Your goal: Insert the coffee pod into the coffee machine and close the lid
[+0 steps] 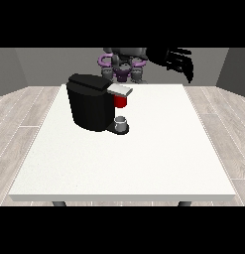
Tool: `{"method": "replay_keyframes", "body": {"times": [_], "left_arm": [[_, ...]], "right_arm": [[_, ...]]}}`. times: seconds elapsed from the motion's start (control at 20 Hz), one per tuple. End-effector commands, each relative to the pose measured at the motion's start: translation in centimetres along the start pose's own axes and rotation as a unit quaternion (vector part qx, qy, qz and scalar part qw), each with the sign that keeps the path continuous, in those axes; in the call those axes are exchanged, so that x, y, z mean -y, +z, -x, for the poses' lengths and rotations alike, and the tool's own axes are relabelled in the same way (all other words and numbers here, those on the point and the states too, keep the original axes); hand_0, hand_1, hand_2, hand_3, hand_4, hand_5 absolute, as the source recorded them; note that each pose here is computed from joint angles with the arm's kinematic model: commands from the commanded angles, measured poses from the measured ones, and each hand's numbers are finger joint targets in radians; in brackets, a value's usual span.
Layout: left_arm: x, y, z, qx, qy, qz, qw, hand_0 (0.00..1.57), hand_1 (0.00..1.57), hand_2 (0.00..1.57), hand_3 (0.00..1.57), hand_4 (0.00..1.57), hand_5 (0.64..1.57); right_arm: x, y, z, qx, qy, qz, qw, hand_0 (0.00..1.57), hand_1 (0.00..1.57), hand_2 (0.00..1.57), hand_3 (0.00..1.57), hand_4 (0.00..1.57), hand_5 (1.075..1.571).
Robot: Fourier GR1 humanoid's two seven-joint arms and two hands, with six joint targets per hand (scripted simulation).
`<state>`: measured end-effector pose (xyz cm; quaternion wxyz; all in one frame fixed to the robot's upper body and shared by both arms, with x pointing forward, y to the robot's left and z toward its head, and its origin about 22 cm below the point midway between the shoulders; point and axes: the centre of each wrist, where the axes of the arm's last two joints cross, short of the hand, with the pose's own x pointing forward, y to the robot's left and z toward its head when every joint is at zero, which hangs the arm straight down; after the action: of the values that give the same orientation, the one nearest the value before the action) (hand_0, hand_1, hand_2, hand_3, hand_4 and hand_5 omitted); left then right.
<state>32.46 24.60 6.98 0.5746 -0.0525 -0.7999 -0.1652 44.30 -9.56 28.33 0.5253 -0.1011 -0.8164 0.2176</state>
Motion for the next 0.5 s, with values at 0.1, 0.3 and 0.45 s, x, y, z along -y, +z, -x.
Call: {"method": "replay_keyframes", "body": {"times": [0.1,0.3,0.45], "left_arm": [[-0.7,-1.0,-2.0,0.03,-0.007,0.011,0.999,0.0,0.0,0.0,0.0,0.28,1.571],[0.1,-1.3,-2.3,0.021,-0.003,0.035,0.999,0.0,0.0,0.0,0.0,0.27,1.571],[0.3,-2.2,-2.4,0.029,-0.004,0.013,1.0,0.0,0.0,0.0,0.0,0.35,1.571]], "right_arm": [[0.4,-0.2,1.2,0.011,-0.019,0.013,0.9997,0.0,0.0,0.0,0.0,0.0,1.571],[0.6,-1.0,-0.5,0.003,-0.02,0.025,0.9995,0.0,0.0,0.0,0.0,0.13,1.571],[0.3,-1.1,-1.2,0.028,-0.026,0.006,0.9992,0.0,0.0,0.0,0.0,0.0,1.571]]}}
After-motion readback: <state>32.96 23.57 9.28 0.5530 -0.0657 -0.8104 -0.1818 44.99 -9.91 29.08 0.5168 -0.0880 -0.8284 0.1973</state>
